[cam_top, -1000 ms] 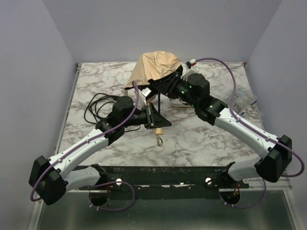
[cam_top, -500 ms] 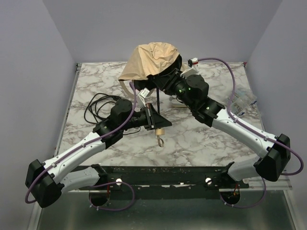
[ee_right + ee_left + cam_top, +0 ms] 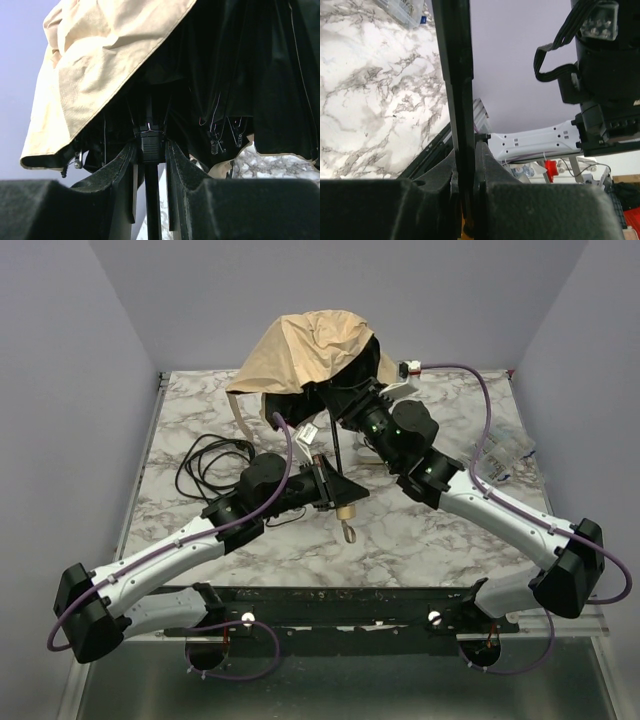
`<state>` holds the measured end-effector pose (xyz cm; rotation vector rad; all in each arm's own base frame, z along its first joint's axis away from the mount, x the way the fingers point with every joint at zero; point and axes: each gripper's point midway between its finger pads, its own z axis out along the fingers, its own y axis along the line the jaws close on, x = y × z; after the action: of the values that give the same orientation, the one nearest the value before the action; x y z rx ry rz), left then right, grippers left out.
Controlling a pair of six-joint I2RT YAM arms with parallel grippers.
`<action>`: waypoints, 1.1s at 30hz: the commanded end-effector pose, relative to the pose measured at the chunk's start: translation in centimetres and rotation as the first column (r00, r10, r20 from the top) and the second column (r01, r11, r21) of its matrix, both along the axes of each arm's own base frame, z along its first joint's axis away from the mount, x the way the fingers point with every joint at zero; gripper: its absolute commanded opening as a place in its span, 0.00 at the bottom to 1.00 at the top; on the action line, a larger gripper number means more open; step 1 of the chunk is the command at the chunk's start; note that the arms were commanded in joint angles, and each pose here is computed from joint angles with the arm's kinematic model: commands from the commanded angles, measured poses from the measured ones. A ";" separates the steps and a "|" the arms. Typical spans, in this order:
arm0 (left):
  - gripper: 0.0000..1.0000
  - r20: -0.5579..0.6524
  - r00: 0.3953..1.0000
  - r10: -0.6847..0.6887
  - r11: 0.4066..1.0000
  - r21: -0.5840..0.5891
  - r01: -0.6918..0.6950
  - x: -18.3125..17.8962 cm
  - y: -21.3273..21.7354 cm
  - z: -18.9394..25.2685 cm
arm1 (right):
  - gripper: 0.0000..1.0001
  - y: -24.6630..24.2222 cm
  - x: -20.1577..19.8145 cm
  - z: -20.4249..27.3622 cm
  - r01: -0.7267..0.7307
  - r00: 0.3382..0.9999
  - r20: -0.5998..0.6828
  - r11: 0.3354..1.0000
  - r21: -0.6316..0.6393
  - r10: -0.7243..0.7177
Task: Open the umbrella
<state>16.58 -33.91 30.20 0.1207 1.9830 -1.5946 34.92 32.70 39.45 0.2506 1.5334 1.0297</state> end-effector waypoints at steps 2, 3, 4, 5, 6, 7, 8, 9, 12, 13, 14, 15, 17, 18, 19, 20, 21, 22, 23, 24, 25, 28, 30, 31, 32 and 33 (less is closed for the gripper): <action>0.00 0.069 0.954 -0.292 0.956 0.058 0.288 -7.2 -1.9 -0.7 | 0.01 -11.3 4.8 7.4 0.471 0.846 0.095 0.819 0.327 -0.524; 0.00 0.067 0.953 -0.295 0.955 0.060 0.291 -7.3 -2.0 -0.8 | 0.01 -11.8 4.8 7.7 0.482 0.834 0.100 0.805 0.346 -0.543; 0.00 0.063 0.952 -0.299 0.953 0.064 0.295 -7.5 -2.1 -1.0 | 0.01 -12.1 4.7 8.0 0.495 0.821 0.107 0.793 0.356 -0.561; 0.00 0.060 0.951 -0.302 0.952 0.067 0.298 -7.6 -2.2 -1.2 | 0.01 -12.5 4.6 8.5 0.499 0.811 0.117 0.782 0.373 -0.573; 0.00 0.060 0.950 -0.306 0.951 0.069 0.302 -7.7 -2.3 -1.2 | 0.01 -12.7 4.6 8.8 0.508 0.800 0.127 0.774 0.378 -0.587; 0.00 0.060 0.950 -0.307 0.951 0.071 0.302 -7.8 -2.4 -1.3 | 0.01 -13.0 4.5 9.3 0.511 0.790 0.137 0.765 0.392 -0.598; 0.00 0.058 0.949 -0.309 0.950 0.074 0.305 -7.9 -2.4 -1.4 | 0.01 -13.2 4.5 9.6 0.519 0.779 0.145 0.757 0.397 -0.611; 0.00 0.056 0.948 -0.313 0.948 0.076 0.308 -8.0 -2.5 -1.5 | 0.01 -13.5 4.4 9.9 0.526 0.768 0.152 0.748 0.405 -0.622; 0.00 0.053 0.946 -0.319 0.946 0.085 0.314 -8.2 -2.7 -1.9 | 0.01 -14.1 4.3 10.9 0.540 0.741 0.171 0.728 0.423 -0.649; 0.00 0.052 0.945 -0.324 0.944 0.089 0.318 -8.3 -2.8 -2.0 | 0.01 -14.4 4.2 11.1 0.550 0.729 0.178 0.720 0.423 -0.661; 0.00 0.049 0.942 -0.331 0.941 0.094 0.325 -8.5 -2.9 -2.1 | 0.01 -14.7 4.1 11.5 0.555 0.719 0.181 0.711 0.432 -0.671; 0.00 0.048 0.941 -0.334 0.940 0.096 0.329 -8.6 -3.0 -2.2 | 0.01 -14.9 4.1 11.8 0.561 0.709 0.186 0.703 0.437 -0.680; 0.00 0.045 0.938 -0.343 0.936 0.101 0.337 -8.9 -3.1 -2.4 | 0.01 -15.4 4.0 12.5 0.567 0.695 0.193 0.692 0.447 -0.693; 0.00 0.041 0.938 -0.344 0.935 0.103 0.339 -8.9 -3.2 -2.6 | 0.01 -15.6 4.1 12.8 0.569 0.688 0.197 0.688 0.451 -0.698; 0.00 0.038 0.938 -0.346 0.934 0.106 0.340 -9.0 -3.3 -2.7 | 0.01 -15.8 4.1 13.1 0.570 0.684 0.200 0.685 0.454 -0.702; 0.00 0.033 0.938 -0.346 0.934 0.109 0.340 -9.0 -3.3 -2.9 | 0.01 -15.9 4.2 13.3 0.569 0.681 0.203 0.683 0.458 -0.704; 0.00 0.030 0.938 -0.346 0.934 0.109 0.341 -9.1 -3.4 -3.0 | 0.01 -16.0 4.2 13.7 0.569 0.676 0.208 0.680 0.461 -0.707; 0.00 0.031 0.937 -0.349 0.933 0.109 0.343 -9.2 -3.4 -3.0 | 0.01 -16.2 4.2 14.0 0.568 0.673 0.213 0.679 0.465 -0.708; 0.00 0.030 0.936 -0.350 0.932 0.109 0.344 -9.2 -3.5 -3.0 | 0.01 -16.3 4.2 14.4 0.567 0.666 0.222 0.677 0.470 -0.712; 0.00 0.028 0.936 -0.351 0.932 0.111 0.346 -9.3 -3.5 -3.1 | 0.01 -16.6 4.3 14.8 0.571 0.656 0.228 0.671 0.474 -0.719; 0.00 0.027 0.935 -0.353 0.931 0.111 0.349 -9.4 -3.6 -3.2 | 0.01 -16.9 4.4 15.3 0.571 0.648 0.234 0.665 0.482 -0.725; 0.00 0.017 0.933 -0.360 0.927 0.117 0.356 -9.7 -3.6 -3.6 | 0.01 -17.6 4.8 16.9 0.569 0.624 0.258 0.655 0.497 -0.737; 0.00 0.011 0.931 -0.364 0.925 0.122 0.360 -10.0 -3.6 -4.0 | 0.01 -18.1 5.1 17.7 0.572 0.610 0.268 0.648 0.503 -0.746; 0.00 0.010 0.931 -0.365 0.924 0.125 0.361 -10.1 -3.6 -4.1 | 0.01 -18.4 5.2 18.0 0.572 0.603 0.272 0.644 0.508 -0.750; 0.00 0.002 0.932 -0.364 0.924 0.130 0.360 -10.2 -3.5 -4.5 | 0.01 -18.8 5.3 18.4 0.573 0.596 0.276 0.640 0.512 -0.755; 0.00 -0.001 0.932 -0.362 0.924 0.134 0.359 -10.3 -3.4 -4.8 | 0.01 -19.1 5.5 18.7 0.577 0.589 0.277 0.635 0.514 -0.759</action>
<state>19.60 -35.96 34.56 0.0256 1.7560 -1.5443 37.98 31.20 47.65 0.2646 1.1323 0.8412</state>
